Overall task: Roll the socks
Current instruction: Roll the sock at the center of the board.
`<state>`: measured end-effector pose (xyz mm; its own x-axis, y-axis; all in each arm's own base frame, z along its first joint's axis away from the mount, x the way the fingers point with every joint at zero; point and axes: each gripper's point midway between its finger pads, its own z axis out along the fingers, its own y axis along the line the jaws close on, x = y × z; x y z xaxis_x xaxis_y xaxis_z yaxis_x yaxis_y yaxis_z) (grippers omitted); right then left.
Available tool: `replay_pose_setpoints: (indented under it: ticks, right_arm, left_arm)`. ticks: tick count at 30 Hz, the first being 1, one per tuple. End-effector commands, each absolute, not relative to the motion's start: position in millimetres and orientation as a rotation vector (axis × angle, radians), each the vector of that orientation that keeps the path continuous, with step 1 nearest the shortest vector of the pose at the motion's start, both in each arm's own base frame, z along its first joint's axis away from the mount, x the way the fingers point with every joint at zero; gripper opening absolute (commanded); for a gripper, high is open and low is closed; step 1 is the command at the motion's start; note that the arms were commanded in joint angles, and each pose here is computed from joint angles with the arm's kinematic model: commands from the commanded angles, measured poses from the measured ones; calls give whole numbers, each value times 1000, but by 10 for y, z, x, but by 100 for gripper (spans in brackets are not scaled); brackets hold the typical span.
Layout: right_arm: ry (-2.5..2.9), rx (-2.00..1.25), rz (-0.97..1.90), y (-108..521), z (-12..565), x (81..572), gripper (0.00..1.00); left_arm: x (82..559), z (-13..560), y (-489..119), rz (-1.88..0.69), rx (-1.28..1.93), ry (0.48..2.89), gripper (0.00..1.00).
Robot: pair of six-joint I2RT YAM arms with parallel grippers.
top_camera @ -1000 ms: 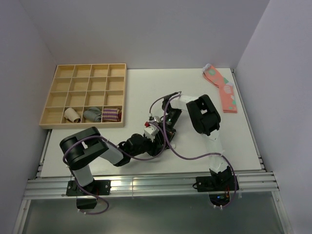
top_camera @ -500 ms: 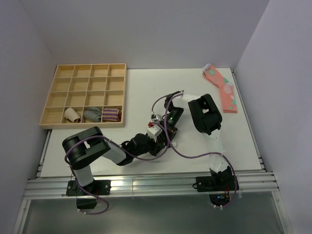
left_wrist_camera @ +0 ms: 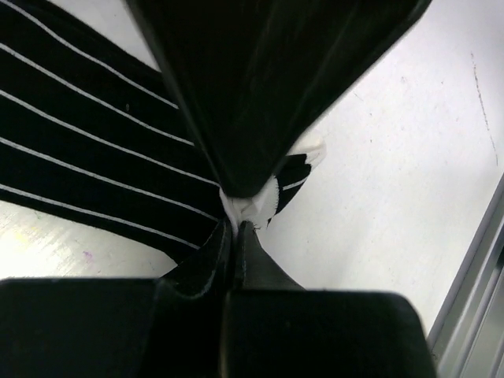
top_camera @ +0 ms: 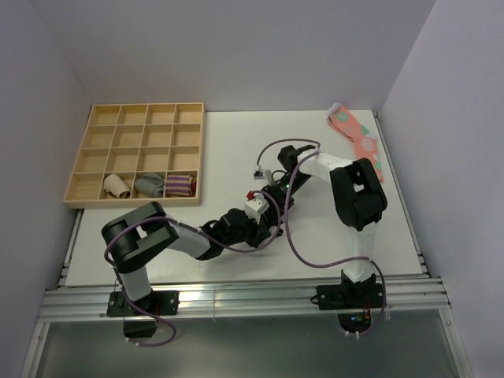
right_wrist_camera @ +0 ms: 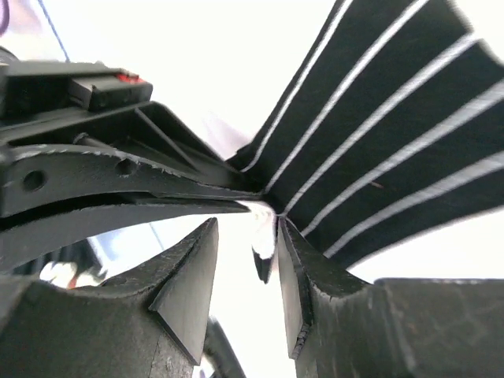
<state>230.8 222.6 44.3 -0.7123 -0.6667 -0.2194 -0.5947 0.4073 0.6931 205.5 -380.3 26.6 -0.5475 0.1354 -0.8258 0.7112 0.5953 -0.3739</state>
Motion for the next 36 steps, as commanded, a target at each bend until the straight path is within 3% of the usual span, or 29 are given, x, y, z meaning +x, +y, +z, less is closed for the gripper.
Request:
replay_pose_setpoints:
  ticks: [1, 10, 20, 36]
  right_arm:
    - [-2694, 1154, -1285, 2170, 544, 2594, 44]
    - [-2888, 1142, -1429, 1879, 769, 2827, 39]
    - [-3056, 1433, -1563, 1699, 1148, 2831, 38]
    - [-2808, 2257, -1092, 1974, 811, 2263, 37]
  left_arm:
    - [2036, 139, -3706, -871, 660, 2158, 0]
    - [2080, 181, -3612, -881, 535, 2332, 0]
    - [2149, 144, -3564, -871, 399, 2555, 0]
    - [1995, -86, -3494, -1144, 218, 2819, 0]
